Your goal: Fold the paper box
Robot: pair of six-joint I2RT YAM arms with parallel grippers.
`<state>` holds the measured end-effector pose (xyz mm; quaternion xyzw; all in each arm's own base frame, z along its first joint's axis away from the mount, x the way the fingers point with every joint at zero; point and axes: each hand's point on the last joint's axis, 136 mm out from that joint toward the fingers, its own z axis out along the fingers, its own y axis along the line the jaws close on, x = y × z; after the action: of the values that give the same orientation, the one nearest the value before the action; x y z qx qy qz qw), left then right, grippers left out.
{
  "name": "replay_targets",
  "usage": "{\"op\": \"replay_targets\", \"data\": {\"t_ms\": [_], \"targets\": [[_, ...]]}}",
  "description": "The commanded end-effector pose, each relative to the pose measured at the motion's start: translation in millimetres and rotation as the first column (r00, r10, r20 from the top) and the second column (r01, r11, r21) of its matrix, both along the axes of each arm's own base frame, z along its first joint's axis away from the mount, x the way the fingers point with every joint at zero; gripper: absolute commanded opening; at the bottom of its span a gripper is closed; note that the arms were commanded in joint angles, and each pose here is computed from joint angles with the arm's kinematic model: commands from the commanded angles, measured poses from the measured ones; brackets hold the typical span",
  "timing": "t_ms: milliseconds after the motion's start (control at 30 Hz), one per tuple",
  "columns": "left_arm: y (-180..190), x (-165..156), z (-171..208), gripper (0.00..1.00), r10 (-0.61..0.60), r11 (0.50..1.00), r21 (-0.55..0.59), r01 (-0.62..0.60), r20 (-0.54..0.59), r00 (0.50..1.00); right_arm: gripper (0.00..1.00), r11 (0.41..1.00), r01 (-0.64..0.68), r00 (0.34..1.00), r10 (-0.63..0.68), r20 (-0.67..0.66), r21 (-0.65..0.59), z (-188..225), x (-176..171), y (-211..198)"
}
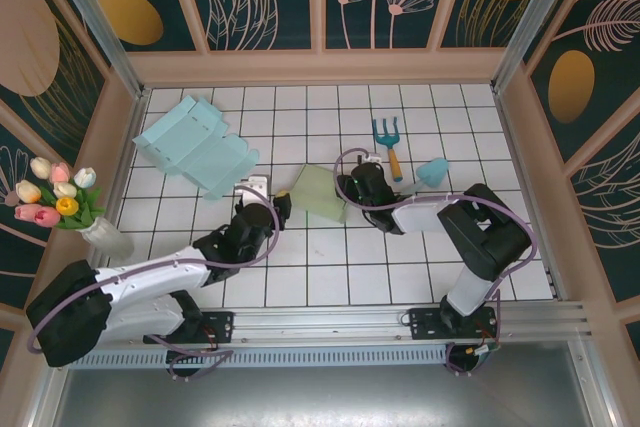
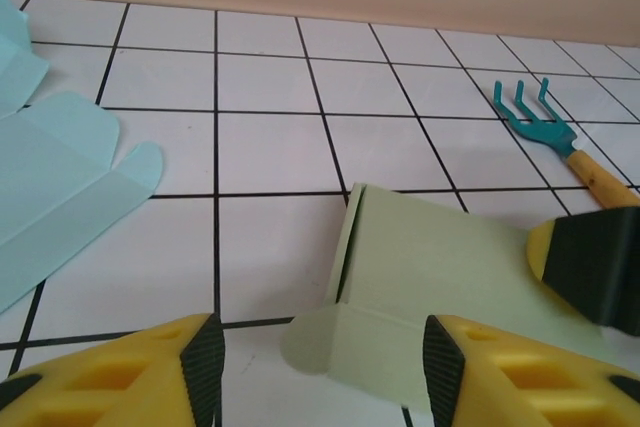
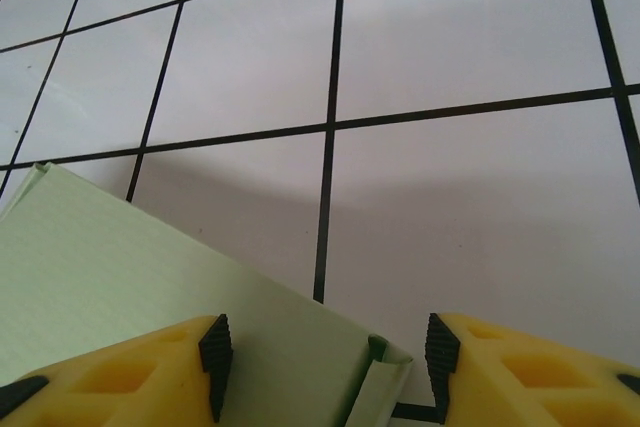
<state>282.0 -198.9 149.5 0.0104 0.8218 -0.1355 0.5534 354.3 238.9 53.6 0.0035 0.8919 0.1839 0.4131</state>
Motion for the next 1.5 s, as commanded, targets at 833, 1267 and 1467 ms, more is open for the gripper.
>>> {"op": "replay_targets", "data": {"t_ms": [833,1267,1467], "targets": [[-18.8,109.7,-68.7,0.60,-0.015,0.998,0.064,0.025,-0.154,0.988,0.54,0.930,-0.326,0.939,0.340,0.059,-0.169,-14.7,8.9,32.1],[-2.3,96.2,-116.7,0.55,0.039,0.993,0.115,-0.010,-0.255,0.966,0.55,0.953,-0.274,0.957,0.283,0.058,-0.127,7.0,36.9,37.1],[-2.6,92.6,-117.9,0.53,0.032,0.995,0.102,-0.005,-0.268,0.963,0.57,0.998,-0.068,0.998,0.068,0.005,0.015,36.6,25.4,10.5]]}}
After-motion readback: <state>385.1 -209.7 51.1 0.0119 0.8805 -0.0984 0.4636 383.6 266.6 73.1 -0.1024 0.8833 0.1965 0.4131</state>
